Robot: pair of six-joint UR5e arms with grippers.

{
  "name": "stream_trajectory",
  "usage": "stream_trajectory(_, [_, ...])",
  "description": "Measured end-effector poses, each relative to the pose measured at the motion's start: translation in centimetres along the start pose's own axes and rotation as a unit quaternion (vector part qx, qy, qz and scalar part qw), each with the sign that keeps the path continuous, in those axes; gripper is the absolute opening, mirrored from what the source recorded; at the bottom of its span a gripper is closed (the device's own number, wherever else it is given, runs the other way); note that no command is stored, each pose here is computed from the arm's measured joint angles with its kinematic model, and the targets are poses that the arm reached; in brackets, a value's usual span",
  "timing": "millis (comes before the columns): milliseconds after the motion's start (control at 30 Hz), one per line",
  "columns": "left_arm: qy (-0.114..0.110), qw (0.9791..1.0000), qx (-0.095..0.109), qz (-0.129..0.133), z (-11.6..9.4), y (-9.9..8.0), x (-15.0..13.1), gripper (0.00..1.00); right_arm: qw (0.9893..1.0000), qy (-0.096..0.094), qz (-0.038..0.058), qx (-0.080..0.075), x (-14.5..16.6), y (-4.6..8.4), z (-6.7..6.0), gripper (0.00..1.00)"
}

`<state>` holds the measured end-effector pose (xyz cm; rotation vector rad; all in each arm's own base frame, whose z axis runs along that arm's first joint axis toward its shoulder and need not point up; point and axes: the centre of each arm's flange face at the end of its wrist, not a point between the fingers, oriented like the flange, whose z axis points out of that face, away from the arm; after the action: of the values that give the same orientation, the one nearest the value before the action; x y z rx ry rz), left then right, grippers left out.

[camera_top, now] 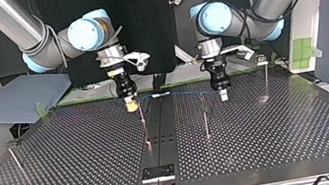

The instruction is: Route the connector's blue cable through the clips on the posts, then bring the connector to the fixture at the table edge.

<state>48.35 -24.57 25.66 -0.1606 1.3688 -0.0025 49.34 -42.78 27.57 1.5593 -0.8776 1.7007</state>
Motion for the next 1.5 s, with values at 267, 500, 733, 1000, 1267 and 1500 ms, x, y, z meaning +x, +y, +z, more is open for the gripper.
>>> stream_trajectory(267, [0.014, 0.9999, 0.001, 0.009, 0.7, -0.3, 2.3, 0.0, 1.0, 0.0, 0.0001, -0.002, -0.1, 0.3, 0.3, 0.0])
stream_trajectory(500, [0.005, 1.0, -0.001, 0.002, 2.2, -0.6, 1.6, 0.0, 1.0, 0.001, -0.0001, -0.006, -0.1, 0.9, 0.4, 0.0])
stream_trajectory(733, [-0.001, 1.0, -0.002, -0.004, 3.0, -0.8, 0.9, 0.0, 1.0, 0.003, -0.001, -0.006, 0.1, 1.4, 0.8, 0.0])
stream_trajectory(1000, [0.011, 0.9999, -0.007, 0.01, 2.5, -1.0, 1.1, 0.0, 0.9999, -0.006, -0.008, 0.008, -0.2, 1.0, 0.6, 0.0])
stream_trajectory(1267, [0.041, 0.9982, -0.019, 0.04, 1.4, -0.7, 1.8, 0.0, 0.9998, -0.011, -0.0136, 0.013, -0.3, 0.5, 0.4, 0.0])
stream_trajectory(1500, [0.051, 0.9972, -0.024, 0.049, 1.1, -0.6, 1.8, 0.0, 0.9996, -0.011, -0.0156, 0.019, -0.2, 0.0, 0.4, 0.0])
